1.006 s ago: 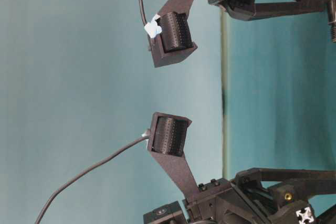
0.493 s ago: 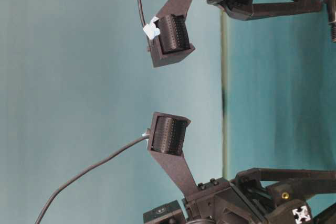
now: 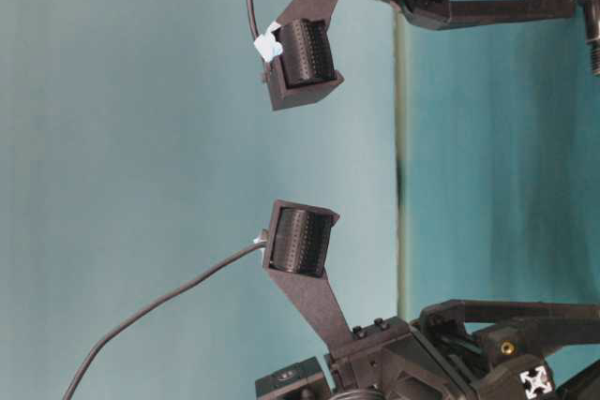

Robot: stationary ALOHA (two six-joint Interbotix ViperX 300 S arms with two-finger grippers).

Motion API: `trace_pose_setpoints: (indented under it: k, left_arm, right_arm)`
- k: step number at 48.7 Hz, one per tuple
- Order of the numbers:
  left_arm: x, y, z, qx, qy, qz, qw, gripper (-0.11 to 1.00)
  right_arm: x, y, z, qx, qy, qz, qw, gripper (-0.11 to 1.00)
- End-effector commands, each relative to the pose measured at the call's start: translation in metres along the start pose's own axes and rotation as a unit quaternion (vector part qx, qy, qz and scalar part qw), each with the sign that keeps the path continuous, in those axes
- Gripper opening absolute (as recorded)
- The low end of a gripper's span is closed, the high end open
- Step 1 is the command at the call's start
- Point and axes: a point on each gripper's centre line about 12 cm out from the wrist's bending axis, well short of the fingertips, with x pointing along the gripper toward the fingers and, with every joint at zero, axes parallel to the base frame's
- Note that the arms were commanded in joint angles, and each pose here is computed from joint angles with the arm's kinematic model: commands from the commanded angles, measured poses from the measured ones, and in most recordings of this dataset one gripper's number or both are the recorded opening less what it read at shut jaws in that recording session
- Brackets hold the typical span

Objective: Insert the washer onto the shaft with both hands.
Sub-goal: 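Lower both open grippers around the washer and the shaft, then close left gripper on the washer and right gripper on the shaft's hex collar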

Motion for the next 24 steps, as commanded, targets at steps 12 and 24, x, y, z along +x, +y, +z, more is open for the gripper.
trace_pose_setpoints:
  k: [12, 24]
  left_arm:
    - [-0.0039, 0.0007, 0.0053, -0.005, -0.011, 0.0, 0.9999, 0.78]
    - [-0.0042, -0.001, 0.0048, 0.0, -0.011, -0.001, 0.9999, 0.62]
  right_arm:
    - [0.0004, -0.0042, 0.0009, 0.006, 0.001, -0.002, 1.0, 0.71]
    - [0.0005, -0.0042, 0.0011, 0.006, 0.003, -0.002, 1.0, 0.59]
